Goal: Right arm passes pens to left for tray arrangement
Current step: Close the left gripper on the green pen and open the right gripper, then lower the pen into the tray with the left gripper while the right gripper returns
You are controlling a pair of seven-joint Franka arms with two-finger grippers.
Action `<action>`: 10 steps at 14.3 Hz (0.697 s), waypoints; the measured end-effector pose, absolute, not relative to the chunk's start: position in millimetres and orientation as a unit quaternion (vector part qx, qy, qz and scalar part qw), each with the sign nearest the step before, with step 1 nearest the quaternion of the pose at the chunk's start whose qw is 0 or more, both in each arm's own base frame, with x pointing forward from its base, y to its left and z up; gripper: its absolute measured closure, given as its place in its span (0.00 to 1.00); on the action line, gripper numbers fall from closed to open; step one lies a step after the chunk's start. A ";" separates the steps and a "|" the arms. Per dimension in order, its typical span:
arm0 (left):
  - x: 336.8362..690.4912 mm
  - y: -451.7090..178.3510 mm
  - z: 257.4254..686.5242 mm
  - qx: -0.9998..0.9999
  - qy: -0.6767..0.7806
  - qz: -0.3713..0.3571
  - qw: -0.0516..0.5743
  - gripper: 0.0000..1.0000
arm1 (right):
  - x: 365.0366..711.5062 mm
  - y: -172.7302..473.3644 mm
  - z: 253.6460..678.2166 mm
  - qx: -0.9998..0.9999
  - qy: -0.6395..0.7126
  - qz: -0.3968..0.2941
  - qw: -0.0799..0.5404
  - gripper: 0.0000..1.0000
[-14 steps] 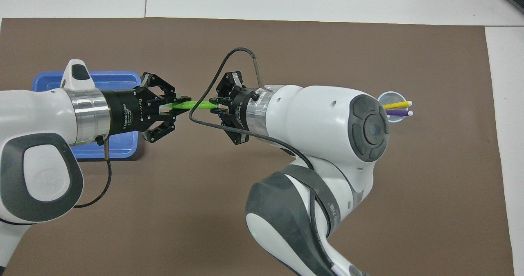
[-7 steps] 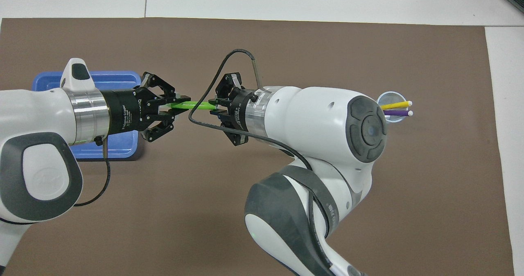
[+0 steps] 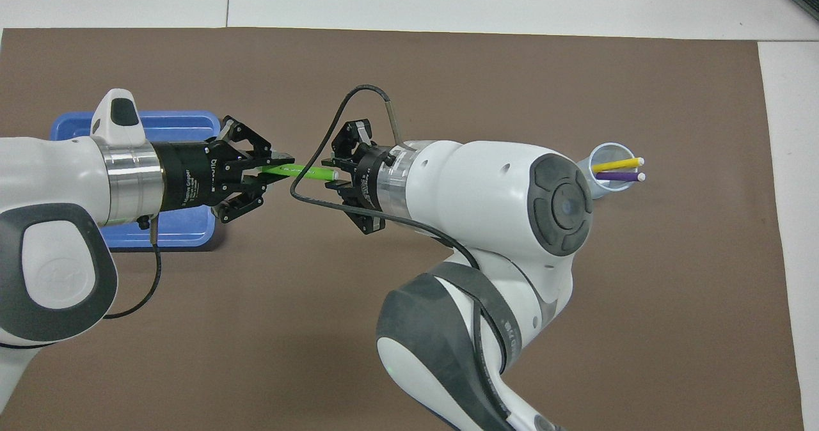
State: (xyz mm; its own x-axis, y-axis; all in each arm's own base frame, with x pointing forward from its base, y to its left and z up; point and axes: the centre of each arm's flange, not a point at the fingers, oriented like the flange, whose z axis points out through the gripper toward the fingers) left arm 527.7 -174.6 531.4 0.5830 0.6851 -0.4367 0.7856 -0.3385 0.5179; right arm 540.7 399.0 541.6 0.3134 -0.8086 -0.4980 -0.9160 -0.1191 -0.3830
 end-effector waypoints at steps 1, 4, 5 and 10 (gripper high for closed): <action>527.8 -173.6 531.3 0.818 0.445 -0.069 0.357 0.81 | 540.7 399.0 541.4 -0.743 0.580 0.083 0.322 0.69; 526.6 -160.1 522.9 0.853 0.401 -0.063 0.328 0.81 | 547.0 391.4 543.8 -0.739 0.584 0.079 0.325 0.38; 526.3 -154.0 520.1 0.872 0.375 -0.053 0.310 0.81 | 549.8 387.9 544.2 -0.738 0.586 0.077 0.326 0.26; 527.8 -119.9 508.9 0.950 0.239 0.001 0.202 0.81 | 554.1 379.7 540.8 -0.755 0.569 0.071 0.317 0.00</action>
